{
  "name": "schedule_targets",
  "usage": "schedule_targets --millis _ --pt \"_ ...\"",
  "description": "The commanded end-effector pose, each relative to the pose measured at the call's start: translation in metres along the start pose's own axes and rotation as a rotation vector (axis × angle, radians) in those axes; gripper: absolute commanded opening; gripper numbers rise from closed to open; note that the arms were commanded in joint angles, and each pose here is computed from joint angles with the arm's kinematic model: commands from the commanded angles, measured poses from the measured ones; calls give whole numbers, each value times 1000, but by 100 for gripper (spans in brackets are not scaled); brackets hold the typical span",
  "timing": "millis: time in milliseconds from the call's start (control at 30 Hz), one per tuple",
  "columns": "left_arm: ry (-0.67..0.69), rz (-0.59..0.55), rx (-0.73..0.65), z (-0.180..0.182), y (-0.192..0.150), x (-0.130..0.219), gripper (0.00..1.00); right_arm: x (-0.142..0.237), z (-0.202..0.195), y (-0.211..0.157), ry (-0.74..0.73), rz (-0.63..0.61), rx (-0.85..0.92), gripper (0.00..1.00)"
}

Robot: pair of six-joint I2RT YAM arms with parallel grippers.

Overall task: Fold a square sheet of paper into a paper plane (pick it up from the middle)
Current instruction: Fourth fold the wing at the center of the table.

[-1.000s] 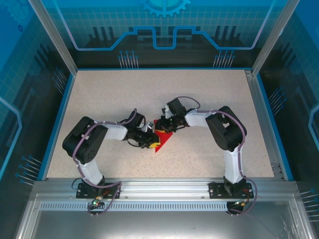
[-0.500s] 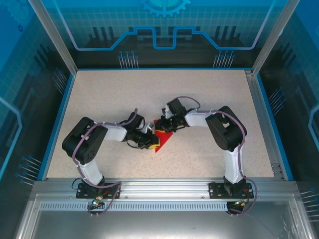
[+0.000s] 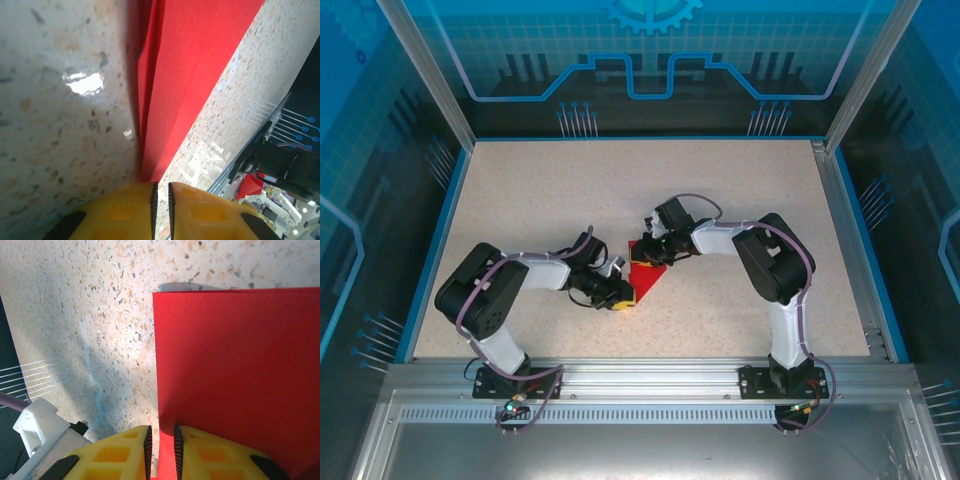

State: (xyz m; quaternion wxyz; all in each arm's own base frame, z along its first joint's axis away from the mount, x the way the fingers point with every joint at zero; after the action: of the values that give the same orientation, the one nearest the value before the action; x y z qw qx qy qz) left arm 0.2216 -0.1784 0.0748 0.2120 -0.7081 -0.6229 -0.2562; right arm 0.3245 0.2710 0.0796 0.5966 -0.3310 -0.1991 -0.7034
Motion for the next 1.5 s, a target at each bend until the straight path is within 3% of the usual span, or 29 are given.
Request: schedule_targets --millis 0,167,433,700,1033,1200,1467 --pt "23 137 102 10 -32 -3 18 -13 -45 -16 -185 49 -97 22" --pt "14 76 47 -5 -28 10 17 -13 -46 -16 -187 47 -103 22" --pt "67 -157 16 -29 -3 40 15 -17 -43 -20 -196 36 -113 22" --pt "-4 -281 40 -40 37 32 18 -16 -43 -20 -202 26 -124 22" --pt "82 -274 99 -22 55 10 18 -16 -44 -21 -201 28 -122 21" --pt "252 -199 133 -4 42 -2 13 -13 -38 -17 -183 23 -118 21" --pt "397 -114 151 16 11 -10 7 7 -8 1 -116 -12 -79 21"
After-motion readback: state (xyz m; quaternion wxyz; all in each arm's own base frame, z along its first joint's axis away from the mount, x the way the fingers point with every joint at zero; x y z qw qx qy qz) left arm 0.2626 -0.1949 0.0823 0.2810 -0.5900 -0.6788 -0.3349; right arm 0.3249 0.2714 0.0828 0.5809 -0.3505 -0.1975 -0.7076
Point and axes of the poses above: each hand's point on the last joint's axis, 136 mm out from that joint toward the fingers, its own x axis back along the fingers, its own z axis along the line the jaws close on, y = z × x, the point moved 9 cm from there along x, back along the fingers, and after that the axes turned 15 degrees about -x, right-handed, at the moved point
